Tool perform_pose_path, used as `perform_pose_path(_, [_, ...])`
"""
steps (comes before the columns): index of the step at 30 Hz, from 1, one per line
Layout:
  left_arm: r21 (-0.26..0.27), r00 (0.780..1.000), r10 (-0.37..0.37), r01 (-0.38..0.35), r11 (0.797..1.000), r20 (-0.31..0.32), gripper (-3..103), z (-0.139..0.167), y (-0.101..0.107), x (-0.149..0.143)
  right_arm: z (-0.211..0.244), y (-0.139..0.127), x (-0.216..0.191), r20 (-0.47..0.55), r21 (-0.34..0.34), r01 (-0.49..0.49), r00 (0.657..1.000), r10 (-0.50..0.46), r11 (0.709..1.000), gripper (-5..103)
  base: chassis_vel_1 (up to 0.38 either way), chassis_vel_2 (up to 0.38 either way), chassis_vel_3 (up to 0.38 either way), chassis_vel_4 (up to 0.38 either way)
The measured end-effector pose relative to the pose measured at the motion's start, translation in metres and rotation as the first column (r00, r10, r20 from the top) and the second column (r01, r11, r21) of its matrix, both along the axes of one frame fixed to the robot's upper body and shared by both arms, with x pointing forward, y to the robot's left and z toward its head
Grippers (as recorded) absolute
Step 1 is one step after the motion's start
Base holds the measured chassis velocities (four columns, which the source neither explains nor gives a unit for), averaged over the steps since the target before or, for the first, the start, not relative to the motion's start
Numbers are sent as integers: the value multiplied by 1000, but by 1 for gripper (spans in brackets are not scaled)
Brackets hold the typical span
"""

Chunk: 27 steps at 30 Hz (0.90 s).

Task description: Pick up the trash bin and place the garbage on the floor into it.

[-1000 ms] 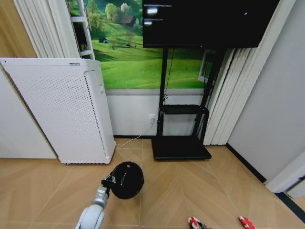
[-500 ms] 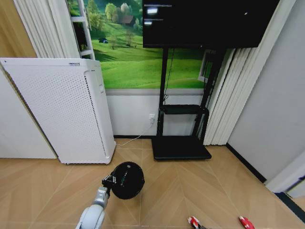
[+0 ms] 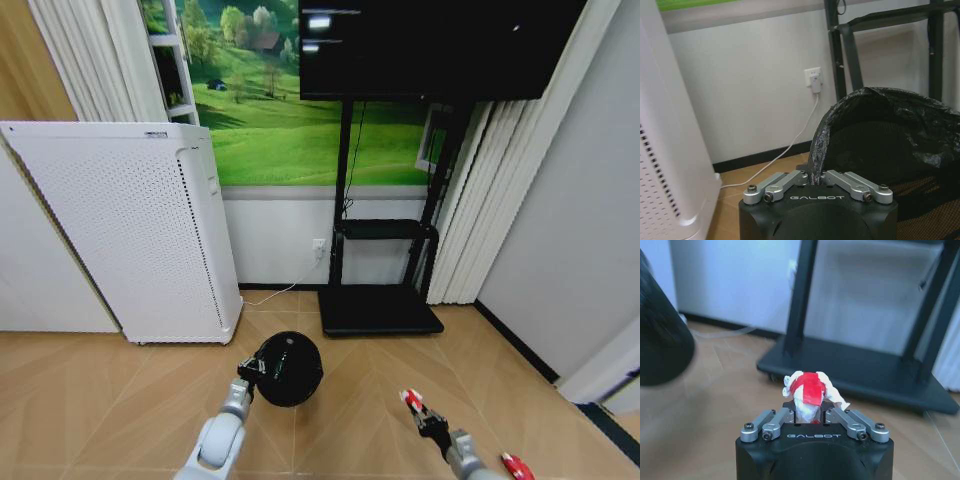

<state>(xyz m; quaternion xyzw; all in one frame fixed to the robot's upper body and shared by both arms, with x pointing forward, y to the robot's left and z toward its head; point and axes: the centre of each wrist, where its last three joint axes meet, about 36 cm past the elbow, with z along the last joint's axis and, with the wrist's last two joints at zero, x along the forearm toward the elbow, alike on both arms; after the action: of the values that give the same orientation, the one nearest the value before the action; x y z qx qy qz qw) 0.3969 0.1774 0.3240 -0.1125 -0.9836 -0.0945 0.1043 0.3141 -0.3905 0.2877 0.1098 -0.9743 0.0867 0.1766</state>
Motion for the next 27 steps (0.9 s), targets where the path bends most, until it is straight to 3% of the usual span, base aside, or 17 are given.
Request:
perform_pose_path(5, [-7, 1000, -27, 27, 1000, 7, 3, 1, -14, 6, 35, 16, 9, 129, 68, -119, 986, 109, 991, 23, 0, 0, 0, 0])
perform_pose_path(7, [-11, 999, -38, 39, 999, 13, 3, 2, -22, 12, 55, 30, 14, 214, 104, -214, 959, 188, 971, 23, 0, 0, 0, 0])
perform_pose_path(11, [-15, 999, -43, 44, 999, 14, 3, 2, -26, 15, 65, 37, 16, 253, 128, -260, 942, 222, 957, 23, 0, 0, 0, 0])
perform_pose_path(13, [-17, 999, -47, 47, 999, 14, 3, 2, -29, 17, 73, 43, 19, 283, 145, -298, 926, 249, 943, 23, 0, 0, 0, 0])
perform_pose_path(15, [-22, 998, -57, 57, 998, 12, 3, 1, -39, 21, 86, 56, 22, 340, 161, -398, 881, 328, 903, 23, 0, 0, 0, 0])
perform_pose_path(20, [-45, 997, -81, 82, 996, 13, 3, 1, -58, 24, 85, 81, 22, 362, 184, -467, 851, 382, 865, 23, 0, 0, 0, 0])
perform_pose_path(27, [-51, 994, -110, 110, 993, 6, 3, -2, -77, 22, 64, 93, 34, 349, 189, -477, 850, 395, 858, 23, 0, 0, 0, 0])
